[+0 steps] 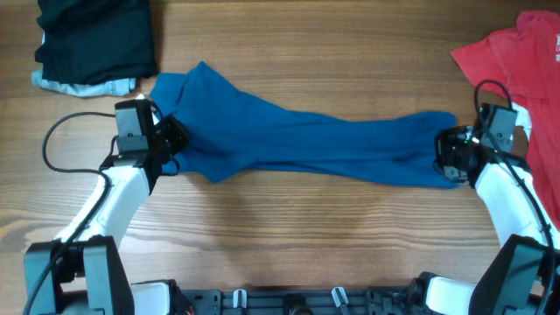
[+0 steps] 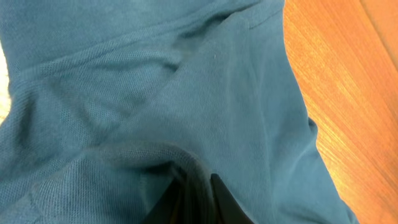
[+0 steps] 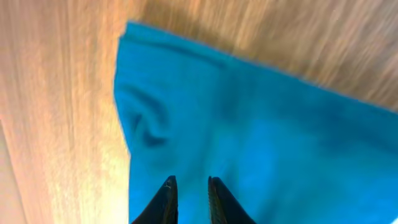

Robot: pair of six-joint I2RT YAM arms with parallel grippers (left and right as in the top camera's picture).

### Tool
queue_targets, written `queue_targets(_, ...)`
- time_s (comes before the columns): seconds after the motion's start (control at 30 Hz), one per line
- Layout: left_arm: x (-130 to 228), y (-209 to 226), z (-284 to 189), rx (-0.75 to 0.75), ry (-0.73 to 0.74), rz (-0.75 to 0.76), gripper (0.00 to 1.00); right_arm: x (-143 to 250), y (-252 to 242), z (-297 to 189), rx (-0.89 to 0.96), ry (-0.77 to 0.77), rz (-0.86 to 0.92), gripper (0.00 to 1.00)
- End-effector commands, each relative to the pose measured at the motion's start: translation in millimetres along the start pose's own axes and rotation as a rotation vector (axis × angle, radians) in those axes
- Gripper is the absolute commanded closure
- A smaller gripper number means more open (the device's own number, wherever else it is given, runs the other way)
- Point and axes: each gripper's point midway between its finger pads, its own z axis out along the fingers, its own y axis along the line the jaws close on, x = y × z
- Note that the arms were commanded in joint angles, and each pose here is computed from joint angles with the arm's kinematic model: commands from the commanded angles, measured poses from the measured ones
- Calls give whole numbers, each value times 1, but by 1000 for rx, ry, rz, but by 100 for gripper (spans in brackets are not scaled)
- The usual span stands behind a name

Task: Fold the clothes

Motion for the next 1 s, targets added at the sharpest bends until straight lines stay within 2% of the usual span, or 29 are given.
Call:
queue_targets(0.0, -4, 1, 5, -7, -18, 0, 96, -3, 26, -5, -60, -82, -53, 84)
queue_targets(0.03, -6, 0, 5, -1, -26, 2, 96, -4, 31, -6, -71, -105, -64, 84)
queue_targets(0.13, -15, -5, 5, 15, -61, 9, 84, -12, 39, -8, -89, -174, -77, 74)
queue_targets(0.17, -20, -6, 5, 16, -85, 12, 80, -16, 46, -9, -114, -195, -92, 62)
queue_targets(0.2, -25, -10, 4, 31, -108, 18, 71, -17, 56, -11, -150, -201, -145, 43)
queue_targets(0.23, -28, -12, 3, 39, -117, 20, 45, -15, 66, -13, -190, -190, -208, 28)
queue_targets(0.27, -30, -16, 1, 54, -124, 25, 0, -9, 79, -17, -234, -165, -300, 1)
queue_targets(0.33, -33, -21, -6, 61, -132, 46, 0, -10, 92, -26, -234, -162, -405, 1)
queue_targets(0.5, -26, -22, -33, 39, -108, 108, 0, -8, 95, -58, -138, -110, -509, 0)
queue_targets(0.6, 13, -10, -67, -23, 29, 88, 0, 13, 85, -78, -122, 7, -570, 1)
queue_targets(0.63, 38, -8, -75, -28, 124, 84, 0, 31, 81, -84, -150, 94, -600, 1)
queue_targets(0.67, 85, -6, -79, -36, 312, 84, 0, 51, 67, -87, -137, 206, -599, 1)
queue_targets(0.73, 112, -14, -76, -6, 420, 100, 0, 56, 56, -86, -97, 239, -584, 1)
queue_targets(0.8, 128, -18, -65, -28, 470, 82, 2, 64, 48, -87, -80, 289, -568, 1)
queue_targets(0.83, 133, -18, -58, -37, 484, 82, 9, 72, 47, -90, -93, 335, -563, 0)
queue_targets(0.87, 138, -14, -47, -68, 496, 73, 11, 81, 42, -93, -93, 386, -551, 1)
queue_targets(0.97, 145, -2, -23, -122, 526, 33, 11, 86, 32, -96, -65, 422, -581, 1)
